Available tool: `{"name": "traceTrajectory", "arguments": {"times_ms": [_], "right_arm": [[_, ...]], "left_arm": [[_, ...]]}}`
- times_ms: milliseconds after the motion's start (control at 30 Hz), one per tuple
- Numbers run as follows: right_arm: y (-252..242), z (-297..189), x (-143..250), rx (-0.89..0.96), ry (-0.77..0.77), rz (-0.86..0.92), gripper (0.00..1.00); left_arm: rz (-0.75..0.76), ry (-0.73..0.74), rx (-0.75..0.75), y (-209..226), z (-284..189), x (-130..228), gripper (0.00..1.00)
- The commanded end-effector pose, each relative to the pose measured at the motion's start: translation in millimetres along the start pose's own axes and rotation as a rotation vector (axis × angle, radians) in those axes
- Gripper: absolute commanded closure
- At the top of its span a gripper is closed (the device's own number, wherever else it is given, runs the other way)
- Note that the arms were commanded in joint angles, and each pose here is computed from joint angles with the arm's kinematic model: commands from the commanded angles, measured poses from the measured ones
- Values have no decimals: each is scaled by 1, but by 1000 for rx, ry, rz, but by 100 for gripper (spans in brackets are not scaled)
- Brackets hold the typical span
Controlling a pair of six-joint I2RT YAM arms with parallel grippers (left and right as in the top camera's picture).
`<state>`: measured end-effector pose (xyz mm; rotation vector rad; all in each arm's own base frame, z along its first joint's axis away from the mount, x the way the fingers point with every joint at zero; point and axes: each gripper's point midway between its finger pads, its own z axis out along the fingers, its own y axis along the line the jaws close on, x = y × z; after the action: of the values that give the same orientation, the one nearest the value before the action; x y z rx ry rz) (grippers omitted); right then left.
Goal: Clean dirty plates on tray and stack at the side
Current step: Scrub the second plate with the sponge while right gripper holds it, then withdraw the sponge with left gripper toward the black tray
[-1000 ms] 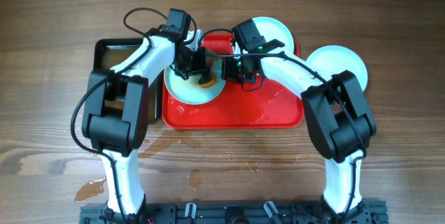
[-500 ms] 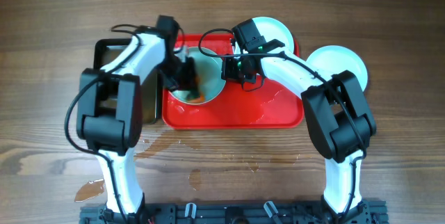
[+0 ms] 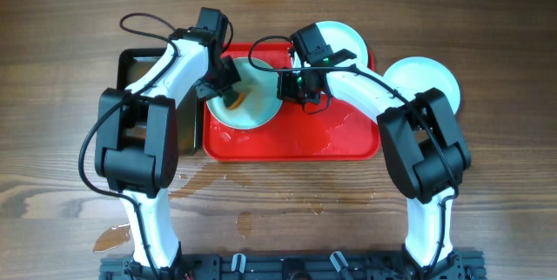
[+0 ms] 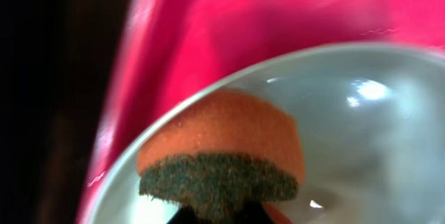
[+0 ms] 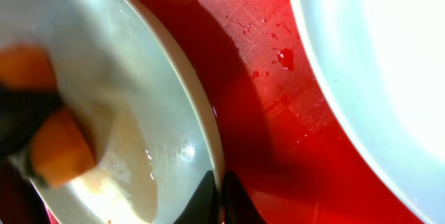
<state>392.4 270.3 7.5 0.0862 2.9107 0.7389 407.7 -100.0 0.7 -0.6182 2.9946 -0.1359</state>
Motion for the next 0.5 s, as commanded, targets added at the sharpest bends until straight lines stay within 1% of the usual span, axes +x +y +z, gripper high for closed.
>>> {"name": "traceTrajectory", "arguments": {"times_ms": [0,67,100,133,167,200,267,333,367,400,433,467], "right_arm": [[-2,10,5,-11,28,2,96],[-2,10,5,-11,28,1,96],[-2,10,5,-11,28,2,95],[-2,10,5,-11,29,1,96],[-2,10,5,-11,29,2,96],[-2,10,5,-11,29,2,96],[-2,10,5,-11,29,-2,96],[-2,10,5,-11,30,-6,96],[-2,10,5,-11,29,-6,96],[-2,10,5,-11,29,-6,96],[-2,10,5,-11,29,-6,96],[-2,10,5,-11,28,-6,96]], "left_arm": [[-74,209,-148,36,37,54,96],[31,334,-18,12,33,80,96],[89,395,85,-4,29,91,96],[130,438,180,-18,23,98,96],[149,454,235,-25,19,98,96],[150,446,270,-29,14,91,96],[129,407,293,-29,7,71,96],[84,353,341,-27,-12,36,96],[74,344,382,-30,-24,25,96],[110,336,460,-37,-43,15,96],[135,317,501,-39,-62,6,96],[140,292,506,-39,-77,-1,96]]}}
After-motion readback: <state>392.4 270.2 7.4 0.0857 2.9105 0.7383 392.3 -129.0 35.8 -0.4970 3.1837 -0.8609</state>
